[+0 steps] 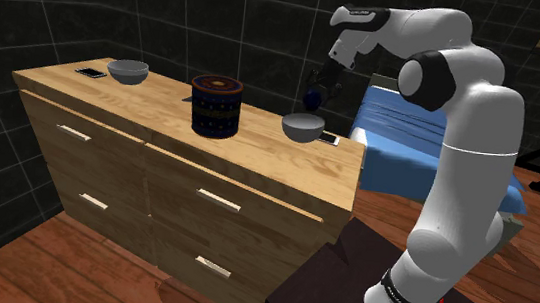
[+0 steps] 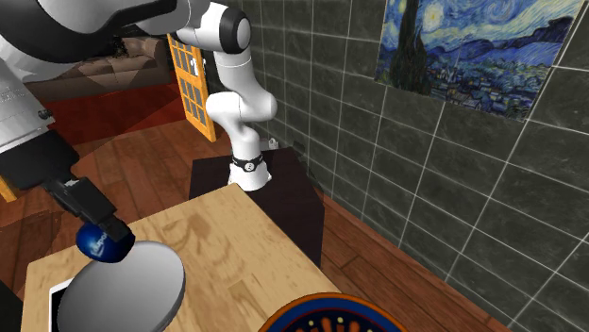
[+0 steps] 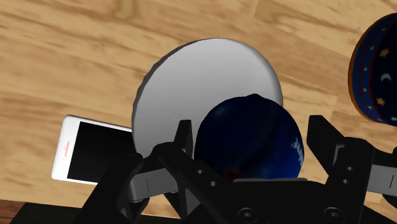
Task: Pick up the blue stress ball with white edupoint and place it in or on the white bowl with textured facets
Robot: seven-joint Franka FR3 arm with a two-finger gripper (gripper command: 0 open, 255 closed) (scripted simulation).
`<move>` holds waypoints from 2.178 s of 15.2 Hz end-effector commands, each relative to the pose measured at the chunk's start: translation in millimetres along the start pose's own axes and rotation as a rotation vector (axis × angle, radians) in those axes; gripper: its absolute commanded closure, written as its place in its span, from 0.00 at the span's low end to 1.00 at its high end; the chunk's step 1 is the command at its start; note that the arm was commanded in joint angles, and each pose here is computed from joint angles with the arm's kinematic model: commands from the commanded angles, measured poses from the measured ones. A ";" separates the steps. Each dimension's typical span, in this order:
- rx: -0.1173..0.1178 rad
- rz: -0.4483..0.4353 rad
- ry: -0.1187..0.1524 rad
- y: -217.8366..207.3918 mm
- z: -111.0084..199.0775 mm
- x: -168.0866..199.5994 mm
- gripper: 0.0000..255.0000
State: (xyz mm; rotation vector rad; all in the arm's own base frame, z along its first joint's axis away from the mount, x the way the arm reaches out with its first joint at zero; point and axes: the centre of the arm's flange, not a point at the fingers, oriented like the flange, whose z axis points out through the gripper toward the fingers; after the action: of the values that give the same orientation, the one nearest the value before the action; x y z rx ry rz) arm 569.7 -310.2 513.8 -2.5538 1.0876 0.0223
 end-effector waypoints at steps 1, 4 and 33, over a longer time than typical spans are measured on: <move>0.000 0.000 0.001 4.2 9.0 1.4 1.00; 0.000 0.000 0.001 9.3 23.8 3.9 1.00; 0.000 0.000 0.001 19.0 2.0 8.5 0.00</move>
State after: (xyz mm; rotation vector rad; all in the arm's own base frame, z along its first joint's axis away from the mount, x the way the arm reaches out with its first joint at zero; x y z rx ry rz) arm 562.6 -327.5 504.3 -2.5538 1.0875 0.0212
